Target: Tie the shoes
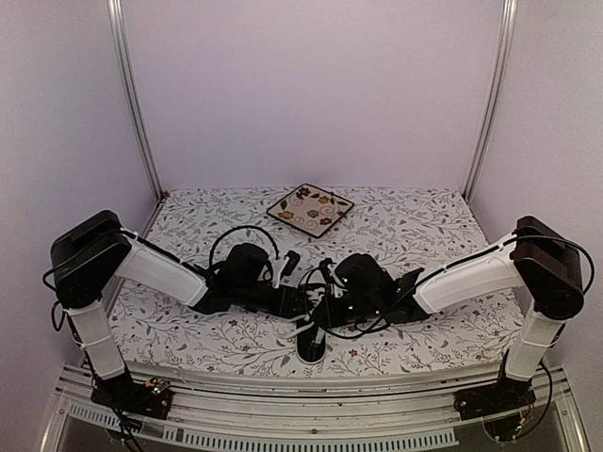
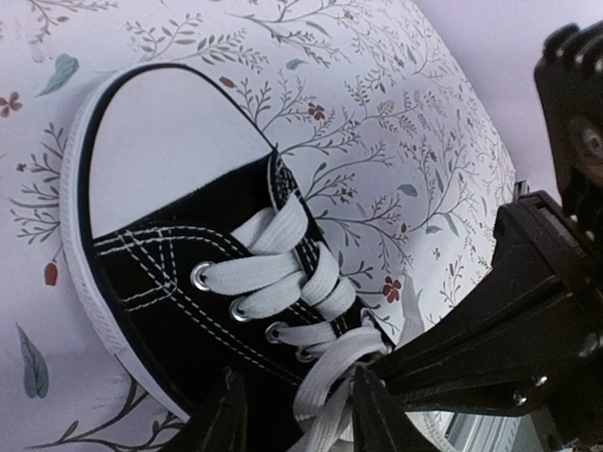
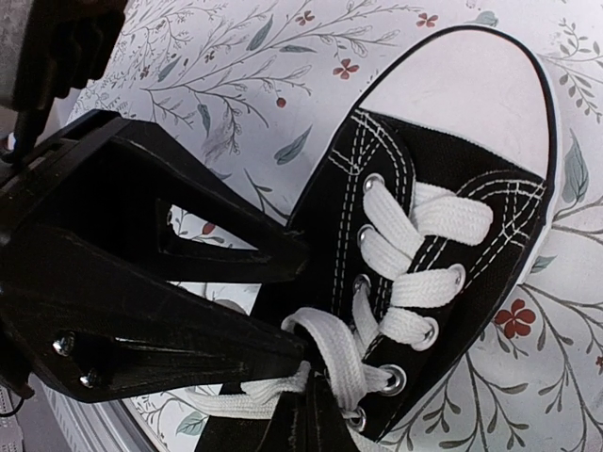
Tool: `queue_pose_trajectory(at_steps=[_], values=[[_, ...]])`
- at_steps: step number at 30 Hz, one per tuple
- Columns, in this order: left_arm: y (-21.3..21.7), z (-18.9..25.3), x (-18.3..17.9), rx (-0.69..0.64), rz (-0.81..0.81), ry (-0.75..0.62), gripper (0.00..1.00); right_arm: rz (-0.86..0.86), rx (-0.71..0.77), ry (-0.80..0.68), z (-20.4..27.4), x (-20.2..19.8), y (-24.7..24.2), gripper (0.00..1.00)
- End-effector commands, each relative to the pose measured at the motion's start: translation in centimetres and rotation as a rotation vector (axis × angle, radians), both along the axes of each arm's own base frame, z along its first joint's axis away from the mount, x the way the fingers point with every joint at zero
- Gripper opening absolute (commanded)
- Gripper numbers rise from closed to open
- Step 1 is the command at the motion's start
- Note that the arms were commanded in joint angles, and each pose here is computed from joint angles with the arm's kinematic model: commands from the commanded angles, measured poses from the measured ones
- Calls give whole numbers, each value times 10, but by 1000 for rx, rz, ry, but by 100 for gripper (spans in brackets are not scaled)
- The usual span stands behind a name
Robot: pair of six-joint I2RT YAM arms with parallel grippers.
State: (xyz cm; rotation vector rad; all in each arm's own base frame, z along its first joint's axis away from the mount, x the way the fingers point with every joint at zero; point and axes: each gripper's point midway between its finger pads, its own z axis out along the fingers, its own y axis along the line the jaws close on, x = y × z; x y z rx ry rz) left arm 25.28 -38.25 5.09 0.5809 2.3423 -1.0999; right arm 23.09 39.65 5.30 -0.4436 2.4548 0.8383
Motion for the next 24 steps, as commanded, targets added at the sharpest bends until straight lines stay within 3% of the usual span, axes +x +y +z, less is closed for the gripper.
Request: queue_pose_trajectory(at_steps=[1, 8, 12, 24], values=[[-4, -8, -2, -1, -31, 2, 37, -28, -45, 6, -8, -1, -13, 2], [-9, -9, -2, -29, -37, 13, 20, -35, -44, 7, -6, 0, -14, 2], [-12, -3, -3, -67, -32, 25, 1, -46, -50, 6, -5, 1, -16, 2], [-14, 25, -16, -119, -37, 6, 0, -123, -70, -7, -9, 14, -17, 2]])
